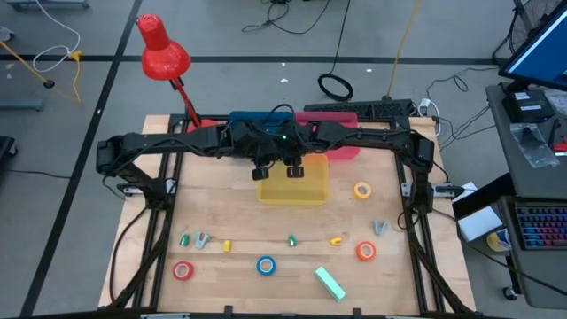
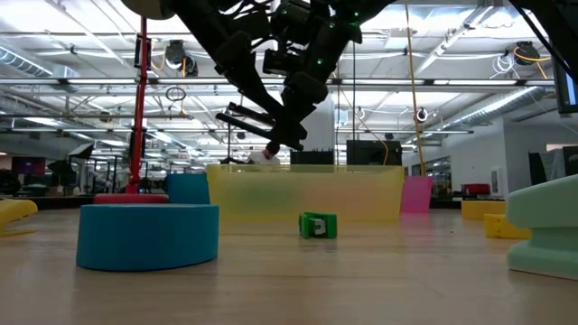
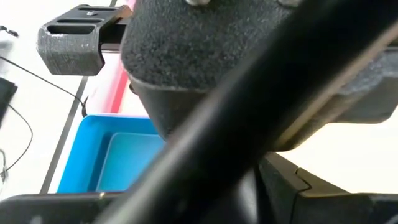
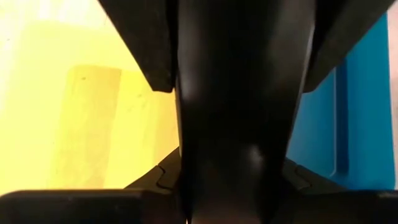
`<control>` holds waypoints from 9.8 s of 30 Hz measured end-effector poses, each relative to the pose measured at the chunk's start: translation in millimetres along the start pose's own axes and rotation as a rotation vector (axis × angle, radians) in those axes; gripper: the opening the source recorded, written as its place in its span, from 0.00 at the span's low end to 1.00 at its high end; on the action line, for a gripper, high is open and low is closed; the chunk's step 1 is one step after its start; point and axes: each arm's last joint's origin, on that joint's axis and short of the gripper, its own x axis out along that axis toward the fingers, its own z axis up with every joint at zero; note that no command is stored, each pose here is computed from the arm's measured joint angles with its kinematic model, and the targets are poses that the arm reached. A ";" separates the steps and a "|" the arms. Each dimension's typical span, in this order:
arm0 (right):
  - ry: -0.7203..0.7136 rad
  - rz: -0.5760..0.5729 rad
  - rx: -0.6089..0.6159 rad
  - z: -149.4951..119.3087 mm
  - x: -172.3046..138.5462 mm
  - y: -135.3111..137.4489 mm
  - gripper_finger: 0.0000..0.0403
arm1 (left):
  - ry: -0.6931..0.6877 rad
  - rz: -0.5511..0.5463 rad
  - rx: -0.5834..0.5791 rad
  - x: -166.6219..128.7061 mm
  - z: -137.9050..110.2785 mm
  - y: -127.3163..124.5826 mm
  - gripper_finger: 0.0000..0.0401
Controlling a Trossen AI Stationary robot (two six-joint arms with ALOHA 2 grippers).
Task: Pick and place Stapler, Stapler remover, tape
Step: Put the black stapler into the blue bin, then put the light green stapler into the blue bin
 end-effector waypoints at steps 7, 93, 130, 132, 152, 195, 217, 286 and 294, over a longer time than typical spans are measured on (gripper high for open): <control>-0.008 -0.012 0.028 0.8 -0.3 -1.1 0.44 | 0.017 0.041 -0.023 -4.9 -1.3 2.3 0.33; 0.229 -0.485 0.430 -58.1 -58.7 -48.7 0.63 | -0.243 -0.120 -0.176 -16.4 12.5 25.8 0.33; 0.315 -0.503 0.377 -90.8 -71.2 -65.3 0.63 | -0.309 -0.253 -0.366 -31.7 14.4 36.1 0.33; 0.329 -0.501 0.382 -100.5 -78.0 -61.5 0.63 | -0.238 -0.185 -0.366 -33.5 5.5 40.3 0.33; -0.215 -0.549 0.601 -167.0 -151.3 0.7 0.63 | -0.030 0.115 -0.265 32.3 -31.1 93.8 0.33; -0.267 -0.555 0.652 -171.8 -156.4 4.9 0.63 | -0.140 0.086 -0.255 71.0 -123.6 133.3 0.33; -0.268 -0.554 0.658 -171.9 -156.3 5.0 0.63 | -0.155 0.095 -0.197 96.4 -150.5 143.9 0.33; -0.870 -0.286 0.404 -82.0 -193.9 91.1 0.63 | -0.116 -0.176 -0.392 -94.7 -116.7 -62.6 0.44; -0.787 -0.313 0.356 -41.6 -201.3 126.0 0.63 | -0.235 -0.155 -0.442 -109.3 -159.8 -61.7 0.44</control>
